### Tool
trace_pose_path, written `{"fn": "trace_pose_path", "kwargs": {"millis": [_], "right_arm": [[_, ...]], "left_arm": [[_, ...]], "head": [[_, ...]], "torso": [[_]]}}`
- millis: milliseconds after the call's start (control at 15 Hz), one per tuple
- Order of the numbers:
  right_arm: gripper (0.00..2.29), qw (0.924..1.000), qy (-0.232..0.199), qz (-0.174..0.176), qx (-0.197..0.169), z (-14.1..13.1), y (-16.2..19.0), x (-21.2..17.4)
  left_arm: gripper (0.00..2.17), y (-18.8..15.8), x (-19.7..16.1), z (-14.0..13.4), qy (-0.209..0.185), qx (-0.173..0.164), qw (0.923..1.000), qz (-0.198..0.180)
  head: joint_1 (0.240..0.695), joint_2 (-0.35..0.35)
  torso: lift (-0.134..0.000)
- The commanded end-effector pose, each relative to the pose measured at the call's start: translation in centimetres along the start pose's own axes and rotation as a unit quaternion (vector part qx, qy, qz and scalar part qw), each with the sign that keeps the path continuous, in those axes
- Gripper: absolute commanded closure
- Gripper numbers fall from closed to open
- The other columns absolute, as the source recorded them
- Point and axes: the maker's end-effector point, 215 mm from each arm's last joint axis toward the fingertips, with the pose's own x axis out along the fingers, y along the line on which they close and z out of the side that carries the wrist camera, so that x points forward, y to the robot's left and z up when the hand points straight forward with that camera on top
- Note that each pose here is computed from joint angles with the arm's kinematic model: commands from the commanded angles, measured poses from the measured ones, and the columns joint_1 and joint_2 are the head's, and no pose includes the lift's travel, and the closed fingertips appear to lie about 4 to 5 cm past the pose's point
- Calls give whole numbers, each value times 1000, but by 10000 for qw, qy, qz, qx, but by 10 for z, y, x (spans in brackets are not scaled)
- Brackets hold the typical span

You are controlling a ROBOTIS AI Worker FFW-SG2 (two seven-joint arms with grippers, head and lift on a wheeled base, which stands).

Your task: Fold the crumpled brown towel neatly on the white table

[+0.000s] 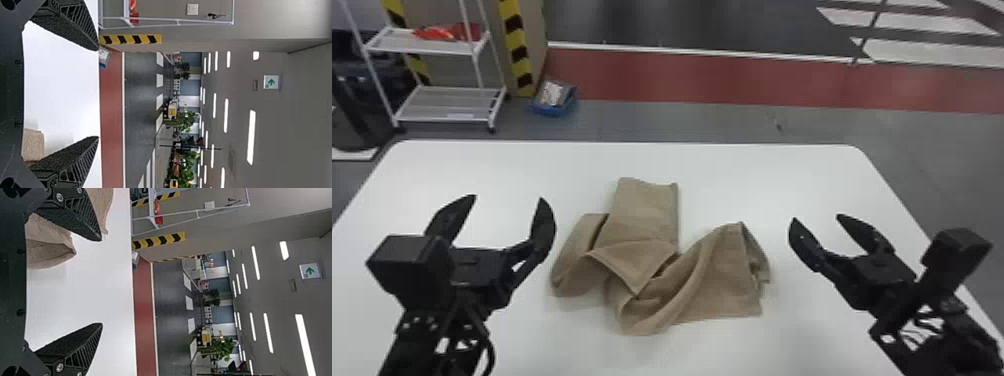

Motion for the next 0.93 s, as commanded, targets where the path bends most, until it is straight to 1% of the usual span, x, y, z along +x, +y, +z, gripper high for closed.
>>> {"fn": "trace_pose_path", "kwargs": {"millis": [0,200,400,533,733,867], "right_arm": [[124,10000,-48,-18,-30,3,-2,-2],[124,9999,-82,-27,-61,5,-3,-5],[124,9998,-95,-128,-107,7,-14,-11],[124,9998,-135,-117,-116,10,-13,-14],[124,9997,-167,-122,-143,11,-13,-16],[130,9997,-149,-110,-141,10,-12,-16]], "left_arm": [[83,-1,0,-2,15,4,10000,-11],[83,-2,0,-1,9,20,10000,-25],[83,-6,-6,3,-16,12,9999,-106],[83,-4,-5,3,-16,14,10000,-67],[83,-9,-6,-1,29,-1,9999,-131],[83,-8,-6,0,14,-4,9999,-100]], "head": [[695,-124],[695,-129],[695,-134],[695,-149],[695,-151],[695,-156]], "torso": [[-124],[-124],[-124],[-124],[-124],[-124]]}}
